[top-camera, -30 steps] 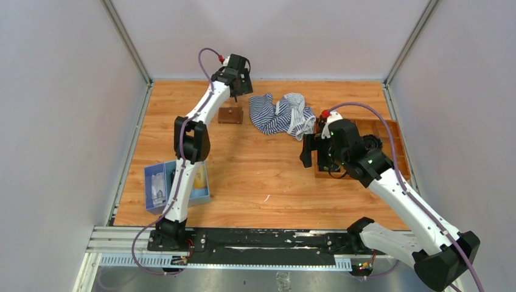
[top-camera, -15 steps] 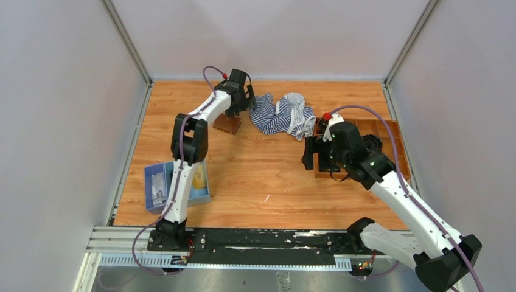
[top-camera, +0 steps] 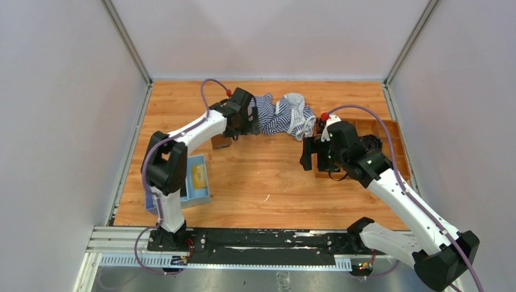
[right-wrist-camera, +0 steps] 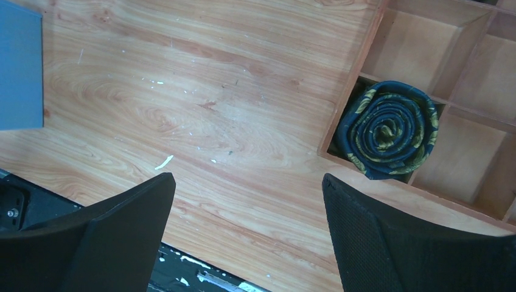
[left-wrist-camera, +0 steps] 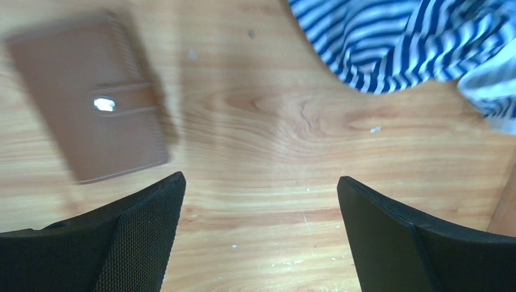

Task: Take the credit cards out of the card holder
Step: Move the card holder to the center of the board.

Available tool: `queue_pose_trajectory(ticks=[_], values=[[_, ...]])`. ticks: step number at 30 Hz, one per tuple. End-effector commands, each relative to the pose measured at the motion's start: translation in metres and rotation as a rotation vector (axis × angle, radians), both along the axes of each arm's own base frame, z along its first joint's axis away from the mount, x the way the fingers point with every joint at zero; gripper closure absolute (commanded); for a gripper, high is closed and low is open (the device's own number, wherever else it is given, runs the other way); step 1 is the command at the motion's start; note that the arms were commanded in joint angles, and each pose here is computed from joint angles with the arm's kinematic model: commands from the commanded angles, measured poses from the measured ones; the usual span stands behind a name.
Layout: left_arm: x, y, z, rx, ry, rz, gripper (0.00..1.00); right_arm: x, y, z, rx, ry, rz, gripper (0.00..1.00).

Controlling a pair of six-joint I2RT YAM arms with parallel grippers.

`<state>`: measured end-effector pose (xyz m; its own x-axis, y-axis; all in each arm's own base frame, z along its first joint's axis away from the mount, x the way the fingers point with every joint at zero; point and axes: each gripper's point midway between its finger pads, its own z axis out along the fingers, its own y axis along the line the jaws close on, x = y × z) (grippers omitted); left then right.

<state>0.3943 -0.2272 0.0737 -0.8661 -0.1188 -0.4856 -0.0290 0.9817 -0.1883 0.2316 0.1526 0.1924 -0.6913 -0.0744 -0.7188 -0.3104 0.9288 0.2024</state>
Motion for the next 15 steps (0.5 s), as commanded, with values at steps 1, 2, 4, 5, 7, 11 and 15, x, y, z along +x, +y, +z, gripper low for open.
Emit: queue_pose_trajectory(ticks=[1,2,4,5,7,11,15], values=[[0.023,0.044,0.068,0.14,-0.201,0.093,0.0,-0.009,0.008,0.002,0.04,0.024,0.024,0.05],[0.025,0.053,0.067,0.181,-0.19,0.104,0.0,-0.01,0.009,0.001,0.046,0.027,0.023,0.05],[0.028,0.066,0.06,0.217,-0.146,0.129,0.0,-0.012,0.01,0.001,0.053,0.029,0.027,0.05],[0.029,0.071,0.053,0.224,-0.123,0.142,0.0,-0.013,0.01,0.001,0.055,0.028,0.032,0.05],[0.032,0.08,0.04,0.235,-0.092,0.171,0.0,-0.015,0.009,0.001,0.058,0.025,0.037,0.05],[0.036,0.088,0.019,0.24,-0.042,0.218,0.0,-0.019,0.006,-0.001,0.055,0.022,0.032,0.05],[0.041,0.088,0.004,0.221,-0.006,0.229,0.0,-0.021,0.003,-0.003,0.049,0.026,0.024,0.05]])
